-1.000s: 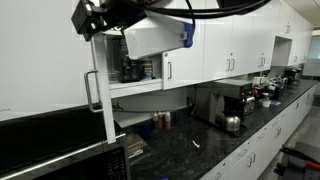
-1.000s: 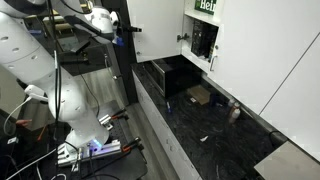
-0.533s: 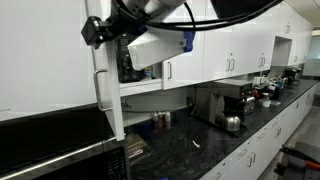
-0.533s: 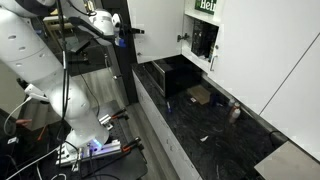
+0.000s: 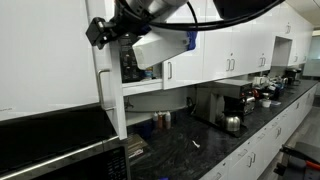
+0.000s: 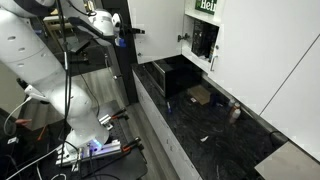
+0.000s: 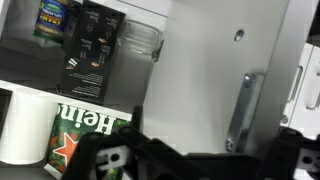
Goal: Close the cabinet doors
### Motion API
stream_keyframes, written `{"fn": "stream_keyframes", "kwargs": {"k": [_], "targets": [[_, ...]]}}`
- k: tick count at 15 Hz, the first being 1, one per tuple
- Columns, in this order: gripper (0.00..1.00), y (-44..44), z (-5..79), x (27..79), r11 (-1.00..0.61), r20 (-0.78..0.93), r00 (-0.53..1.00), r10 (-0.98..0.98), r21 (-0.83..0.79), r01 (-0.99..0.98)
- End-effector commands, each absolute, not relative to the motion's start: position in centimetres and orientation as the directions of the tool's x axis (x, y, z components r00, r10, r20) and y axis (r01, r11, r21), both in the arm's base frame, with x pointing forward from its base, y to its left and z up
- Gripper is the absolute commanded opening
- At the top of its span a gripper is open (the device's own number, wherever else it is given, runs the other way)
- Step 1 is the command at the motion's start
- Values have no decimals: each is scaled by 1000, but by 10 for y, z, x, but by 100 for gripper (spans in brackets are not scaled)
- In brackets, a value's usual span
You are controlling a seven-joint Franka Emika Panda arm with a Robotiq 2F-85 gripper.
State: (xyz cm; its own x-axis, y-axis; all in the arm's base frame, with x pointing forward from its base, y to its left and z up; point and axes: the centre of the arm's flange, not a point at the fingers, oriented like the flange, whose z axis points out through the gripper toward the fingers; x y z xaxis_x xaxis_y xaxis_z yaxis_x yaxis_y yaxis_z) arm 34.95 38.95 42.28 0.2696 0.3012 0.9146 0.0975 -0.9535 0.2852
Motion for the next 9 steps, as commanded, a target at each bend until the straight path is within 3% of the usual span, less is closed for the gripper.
{"fn": "stream_keyframes", "kwargs": {"k": [1,9], "targets": [[100,355,436,363,-942,892,312,326,336,22],[100,288,478,348,-927,855,429,292,363,-92]]}}
